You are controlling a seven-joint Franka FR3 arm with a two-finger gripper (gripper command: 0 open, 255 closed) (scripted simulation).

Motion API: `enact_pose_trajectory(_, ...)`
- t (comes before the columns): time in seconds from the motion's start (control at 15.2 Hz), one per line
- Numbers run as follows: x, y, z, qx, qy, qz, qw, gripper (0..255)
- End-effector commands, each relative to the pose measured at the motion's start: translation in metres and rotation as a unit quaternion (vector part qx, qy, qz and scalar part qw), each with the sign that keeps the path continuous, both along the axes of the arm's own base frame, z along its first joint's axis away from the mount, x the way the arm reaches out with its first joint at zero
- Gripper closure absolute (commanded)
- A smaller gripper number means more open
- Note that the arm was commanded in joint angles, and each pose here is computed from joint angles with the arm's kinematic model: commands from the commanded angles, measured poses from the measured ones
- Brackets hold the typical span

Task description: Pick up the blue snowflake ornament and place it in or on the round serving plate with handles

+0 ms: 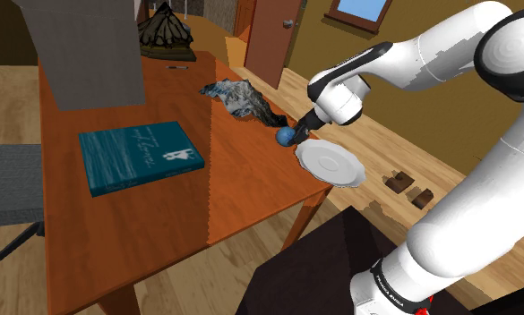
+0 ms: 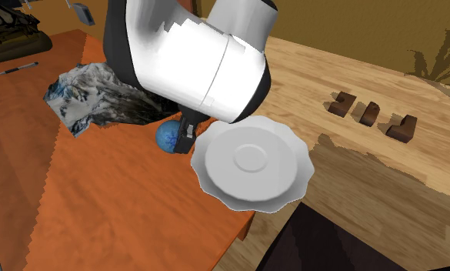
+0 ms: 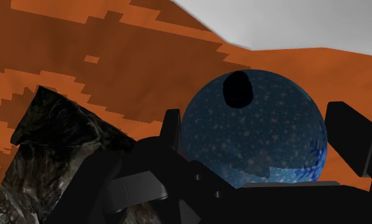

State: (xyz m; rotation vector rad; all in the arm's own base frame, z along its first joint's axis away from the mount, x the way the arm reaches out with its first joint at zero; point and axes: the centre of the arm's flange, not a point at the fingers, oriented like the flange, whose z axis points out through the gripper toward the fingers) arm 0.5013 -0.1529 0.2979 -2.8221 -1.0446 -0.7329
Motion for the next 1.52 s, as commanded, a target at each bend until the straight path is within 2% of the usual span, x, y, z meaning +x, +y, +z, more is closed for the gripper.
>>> enact_pose_trajectory(0.0,0.000,0.000,-0.001,0.001,0.001,0.001,1.0000,255)
enact_pose_trajectory(1.25,0.000,0.000,0.094,0.001,0.001,0.001,1.0000,255)
enact_pose_trajectory(1.45,-0.035,-0.019,0.094,0.001,0.001,0.001,1.0000,255)
